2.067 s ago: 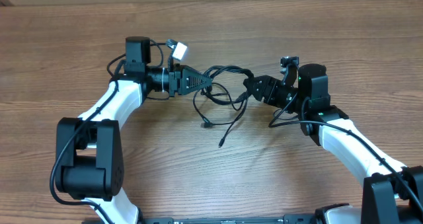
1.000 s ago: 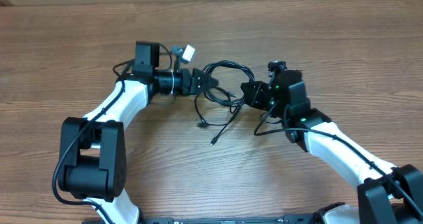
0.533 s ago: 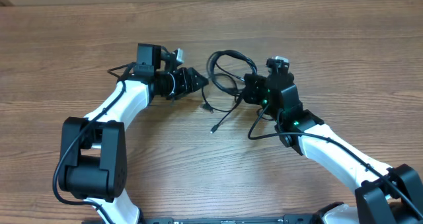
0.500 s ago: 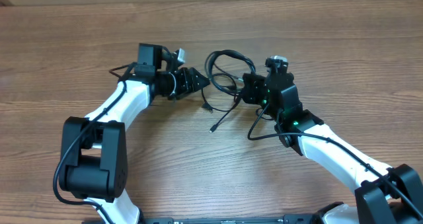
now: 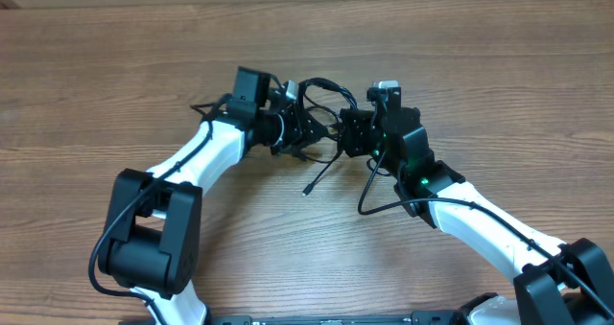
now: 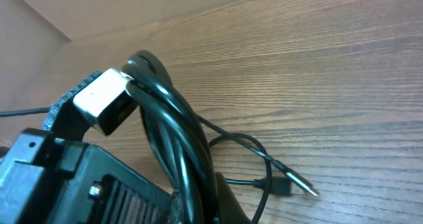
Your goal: Untangle cables
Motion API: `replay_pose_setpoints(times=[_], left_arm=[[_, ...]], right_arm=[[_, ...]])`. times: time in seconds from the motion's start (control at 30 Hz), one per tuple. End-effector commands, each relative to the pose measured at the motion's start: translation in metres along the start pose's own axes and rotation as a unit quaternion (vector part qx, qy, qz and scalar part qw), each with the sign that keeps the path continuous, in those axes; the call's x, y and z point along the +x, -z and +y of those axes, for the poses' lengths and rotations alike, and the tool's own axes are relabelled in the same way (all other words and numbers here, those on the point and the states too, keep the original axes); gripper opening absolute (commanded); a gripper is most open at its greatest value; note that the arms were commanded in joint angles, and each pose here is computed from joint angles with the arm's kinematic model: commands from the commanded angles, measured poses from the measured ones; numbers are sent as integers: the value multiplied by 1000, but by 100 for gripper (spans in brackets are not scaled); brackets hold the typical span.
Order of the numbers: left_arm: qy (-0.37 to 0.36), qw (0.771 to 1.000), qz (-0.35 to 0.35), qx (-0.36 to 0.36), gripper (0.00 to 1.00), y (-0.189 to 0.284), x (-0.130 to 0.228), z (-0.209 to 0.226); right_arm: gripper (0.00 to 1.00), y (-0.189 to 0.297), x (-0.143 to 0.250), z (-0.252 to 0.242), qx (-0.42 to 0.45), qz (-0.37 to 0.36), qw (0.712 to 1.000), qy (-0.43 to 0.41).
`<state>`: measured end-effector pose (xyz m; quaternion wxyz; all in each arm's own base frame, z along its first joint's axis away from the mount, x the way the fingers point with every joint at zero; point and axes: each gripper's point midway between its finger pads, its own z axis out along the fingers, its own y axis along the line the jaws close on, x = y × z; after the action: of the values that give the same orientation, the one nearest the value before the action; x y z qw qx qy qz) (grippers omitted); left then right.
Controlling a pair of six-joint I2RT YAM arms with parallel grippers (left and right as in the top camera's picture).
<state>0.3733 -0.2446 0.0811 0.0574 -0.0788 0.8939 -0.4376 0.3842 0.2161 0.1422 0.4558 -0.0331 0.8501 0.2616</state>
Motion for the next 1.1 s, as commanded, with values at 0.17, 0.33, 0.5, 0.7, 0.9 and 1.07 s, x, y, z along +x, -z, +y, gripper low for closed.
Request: replay_pose_setpoints(times=[0.17, 0.33, 0.5, 0.7, 0.9, 1.07], left_arm=[[7, 999, -30, -31, 28, -5, -5, 0], [6, 999, -27, -31, 27, -6, -3, -1], [4, 999, -23, -33, 9, -8, 0, -1], [-61, 997, -19, -36, 4, -8, 1, 0], [-90, 994, -31, -59, 4, -7, -4, 8], [-83, 994, -33, -70, 19, -5, -5, 13]], right_arm=[[4, 0, 14, 22, -31, 23, 998, 47], [4, 0, 12, 22, -33, 20, 998, 46], [4, 0, 8, 24, -35, 12, 999, 15], [4, 1, -11, 18, -36, -20, 999, -4], [4, 3, -22, 9, -60, -19, 995, -80], [4, 8, -18, 14, -109, 9, 991, -77]])
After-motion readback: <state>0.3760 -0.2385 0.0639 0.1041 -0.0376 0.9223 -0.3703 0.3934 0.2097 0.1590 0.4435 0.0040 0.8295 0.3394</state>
